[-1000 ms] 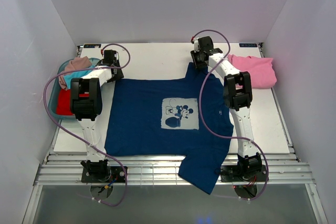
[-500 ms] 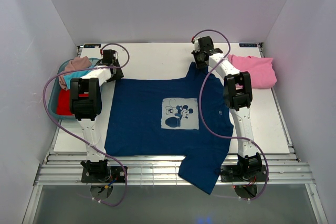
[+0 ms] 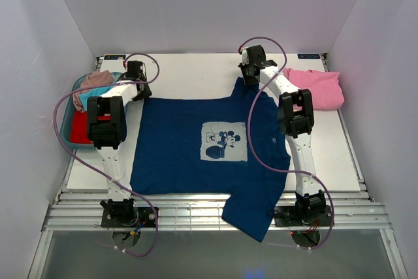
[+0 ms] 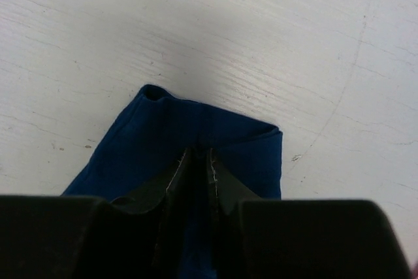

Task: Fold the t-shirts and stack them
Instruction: Flatten the tshirt out

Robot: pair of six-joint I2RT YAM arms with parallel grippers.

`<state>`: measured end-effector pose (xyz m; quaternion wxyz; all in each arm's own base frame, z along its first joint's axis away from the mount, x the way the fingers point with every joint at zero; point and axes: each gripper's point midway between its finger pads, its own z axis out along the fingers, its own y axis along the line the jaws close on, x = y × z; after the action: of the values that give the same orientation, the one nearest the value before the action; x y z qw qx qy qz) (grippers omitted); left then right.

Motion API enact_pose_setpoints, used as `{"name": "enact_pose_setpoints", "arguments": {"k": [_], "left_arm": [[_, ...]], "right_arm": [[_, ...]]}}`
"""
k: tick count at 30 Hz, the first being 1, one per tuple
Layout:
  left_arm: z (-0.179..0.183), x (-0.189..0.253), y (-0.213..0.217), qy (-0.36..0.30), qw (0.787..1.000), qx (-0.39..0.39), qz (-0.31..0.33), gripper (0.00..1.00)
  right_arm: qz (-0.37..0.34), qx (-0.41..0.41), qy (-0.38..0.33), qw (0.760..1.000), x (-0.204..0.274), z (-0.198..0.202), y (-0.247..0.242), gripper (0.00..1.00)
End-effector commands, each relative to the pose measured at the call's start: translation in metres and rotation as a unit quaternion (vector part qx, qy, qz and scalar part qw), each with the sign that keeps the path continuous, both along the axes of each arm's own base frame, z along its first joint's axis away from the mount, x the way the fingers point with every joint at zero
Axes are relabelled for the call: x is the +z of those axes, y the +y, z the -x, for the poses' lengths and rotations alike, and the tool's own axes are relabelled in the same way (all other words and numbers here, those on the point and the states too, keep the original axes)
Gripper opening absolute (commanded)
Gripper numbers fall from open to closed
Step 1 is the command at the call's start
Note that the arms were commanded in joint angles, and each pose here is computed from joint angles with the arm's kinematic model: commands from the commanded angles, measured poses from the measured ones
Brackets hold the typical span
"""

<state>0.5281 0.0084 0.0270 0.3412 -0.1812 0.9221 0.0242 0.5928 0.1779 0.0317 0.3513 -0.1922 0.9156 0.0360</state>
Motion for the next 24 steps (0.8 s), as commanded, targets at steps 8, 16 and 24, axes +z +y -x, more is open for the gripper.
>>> {"name": "enact_pose_setpoints", "arguments": {"k": [8,16,24], "left_arm": [[0.015,0.019,0.011,0.004,1.000,0.024,-0.005,0.43],[0.012,0.017,0.007,0.002,1.000,0.014,0.001,0.41],[0.010,0.018,0.005,-0.001,1.000,0.011,0.007,0.41]], "right_arm": [[0.013,-0.006,-0.011,1.000,0.024,0.007,-0.009,0.22],[0.009,-0.014,-0.031,0.999,0.044,0.003,-0.010,0.12],[-0.010,-0.017,-0.086,0.996,0.100,-0.011,-0.006,0.18]]}}
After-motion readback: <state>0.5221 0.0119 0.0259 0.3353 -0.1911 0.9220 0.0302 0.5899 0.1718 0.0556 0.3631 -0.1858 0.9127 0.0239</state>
